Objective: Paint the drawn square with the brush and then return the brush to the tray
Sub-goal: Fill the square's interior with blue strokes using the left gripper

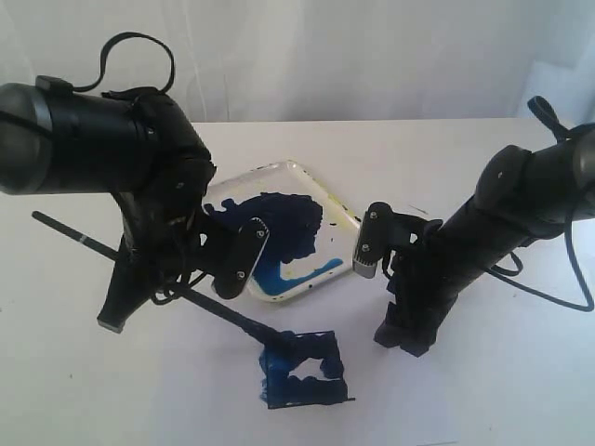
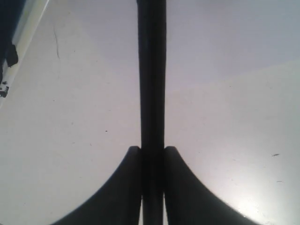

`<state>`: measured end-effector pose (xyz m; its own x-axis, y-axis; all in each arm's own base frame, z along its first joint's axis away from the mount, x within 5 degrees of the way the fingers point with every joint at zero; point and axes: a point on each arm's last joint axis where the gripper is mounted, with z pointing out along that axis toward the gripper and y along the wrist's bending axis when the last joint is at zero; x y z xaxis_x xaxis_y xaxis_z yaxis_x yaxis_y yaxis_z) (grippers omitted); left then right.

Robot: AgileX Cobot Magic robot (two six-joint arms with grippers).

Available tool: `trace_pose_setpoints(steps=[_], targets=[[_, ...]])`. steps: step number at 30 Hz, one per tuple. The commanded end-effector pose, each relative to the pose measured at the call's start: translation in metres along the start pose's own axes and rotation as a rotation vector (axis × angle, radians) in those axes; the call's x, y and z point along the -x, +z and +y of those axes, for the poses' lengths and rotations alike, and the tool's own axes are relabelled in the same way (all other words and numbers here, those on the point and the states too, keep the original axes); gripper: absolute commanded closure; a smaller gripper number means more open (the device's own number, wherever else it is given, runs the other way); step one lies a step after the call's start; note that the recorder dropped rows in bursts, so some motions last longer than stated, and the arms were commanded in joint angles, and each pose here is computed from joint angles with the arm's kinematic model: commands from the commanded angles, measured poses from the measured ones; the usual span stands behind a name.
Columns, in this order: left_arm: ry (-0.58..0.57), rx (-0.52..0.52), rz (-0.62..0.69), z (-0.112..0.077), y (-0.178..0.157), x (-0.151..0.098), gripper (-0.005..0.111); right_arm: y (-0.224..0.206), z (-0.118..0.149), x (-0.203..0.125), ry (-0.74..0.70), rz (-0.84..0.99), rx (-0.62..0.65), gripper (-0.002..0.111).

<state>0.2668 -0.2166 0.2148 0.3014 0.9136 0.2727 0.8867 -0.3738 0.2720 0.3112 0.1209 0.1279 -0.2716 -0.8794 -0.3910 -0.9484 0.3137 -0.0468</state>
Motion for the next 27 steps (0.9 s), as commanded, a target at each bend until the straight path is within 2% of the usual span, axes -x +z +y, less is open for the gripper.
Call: trace_pose_setpoints(steps=[1, 4, 7, 11, 20, 27], targets=[[-0.013, 0.004, 0.013, -0.002, -0.002, -0.002, 0.107, 0.003, 0.0, -0.003, -0.012, 0.015, -0.007, 0.039], [-0.017, 0.016, -0.008, -0.001, -0.006, -0.002, 0.107, 0.003, 0.0, -0.003, -0.012, 0.015, -0.007, 0.039], [-0.014, 0.016, -0.094, -0.003, -0.013, 0.003, 0.107, 0.003, -0.001, -0.002, -0.012, 0.014, -0.013, 0.039], [0.1, -0.049, -0.203, -0.011, -0.019, 0.01, 0.107, 0.003, -0.001, -0.002, -0.012, 0.014, -0.013, 0.039], [0.089, -0.069, -0.207, -0.01, -0.011, 0.015, 0.107, 0.003, -0.001, -0.002, -0.01, 0.014, -0.013, 0.039], [0.02, -0.064, -0.206, -0.006, 0.007, 0.024, 0.107, 0.003, -0.001, -0.002, -0.01, 0.014, -0.012, 0.039]])
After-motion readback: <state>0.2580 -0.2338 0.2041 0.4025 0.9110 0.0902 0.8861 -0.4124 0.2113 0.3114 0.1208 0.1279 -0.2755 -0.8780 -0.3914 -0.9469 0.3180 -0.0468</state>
